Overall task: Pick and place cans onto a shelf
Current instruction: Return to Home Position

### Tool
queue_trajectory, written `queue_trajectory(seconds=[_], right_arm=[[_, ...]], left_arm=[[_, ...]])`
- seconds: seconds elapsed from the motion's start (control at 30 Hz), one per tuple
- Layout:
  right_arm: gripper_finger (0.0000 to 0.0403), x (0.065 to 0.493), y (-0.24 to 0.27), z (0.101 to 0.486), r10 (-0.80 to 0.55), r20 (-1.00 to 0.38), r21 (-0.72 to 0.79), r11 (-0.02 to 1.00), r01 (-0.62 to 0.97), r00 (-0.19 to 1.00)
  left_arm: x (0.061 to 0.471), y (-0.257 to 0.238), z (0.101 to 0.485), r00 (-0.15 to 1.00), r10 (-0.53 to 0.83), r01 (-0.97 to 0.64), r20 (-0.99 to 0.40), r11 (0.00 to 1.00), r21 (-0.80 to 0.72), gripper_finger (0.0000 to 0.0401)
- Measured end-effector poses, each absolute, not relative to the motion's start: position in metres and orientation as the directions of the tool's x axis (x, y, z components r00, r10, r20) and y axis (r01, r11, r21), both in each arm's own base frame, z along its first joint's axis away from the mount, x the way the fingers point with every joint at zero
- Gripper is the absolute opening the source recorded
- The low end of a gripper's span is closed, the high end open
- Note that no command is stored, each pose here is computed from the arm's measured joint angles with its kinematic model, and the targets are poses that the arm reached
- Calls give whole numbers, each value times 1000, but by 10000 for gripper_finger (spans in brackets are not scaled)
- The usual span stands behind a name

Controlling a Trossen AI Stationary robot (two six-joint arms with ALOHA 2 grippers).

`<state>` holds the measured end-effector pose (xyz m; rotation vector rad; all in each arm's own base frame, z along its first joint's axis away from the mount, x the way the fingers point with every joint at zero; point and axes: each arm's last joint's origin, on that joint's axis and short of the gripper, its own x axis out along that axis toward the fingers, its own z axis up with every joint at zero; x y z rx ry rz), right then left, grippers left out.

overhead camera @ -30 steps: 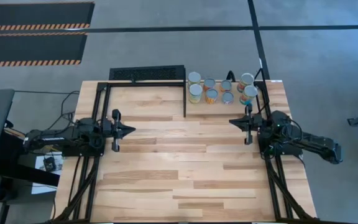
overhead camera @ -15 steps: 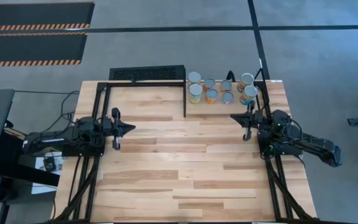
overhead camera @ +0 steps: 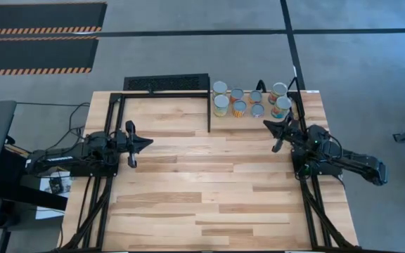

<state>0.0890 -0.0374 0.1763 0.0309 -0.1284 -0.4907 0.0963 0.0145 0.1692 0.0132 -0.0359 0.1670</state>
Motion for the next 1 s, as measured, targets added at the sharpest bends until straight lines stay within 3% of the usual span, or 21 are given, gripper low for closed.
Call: queue_trajectory(seconds=[0.33, 1.0], right_arm=[[41, 92, -38, 167, -464, 7, 46, 885, 463, 886], [43, 93, -38, 165, -465, -9, 44, 884, 465, 885]], left_arm=[[96, 15, 169, 984, 172, -171, 36, 985, -21, 0], [96, 15, 169, 984, 173, -173, 36, 985, -6, 0]])
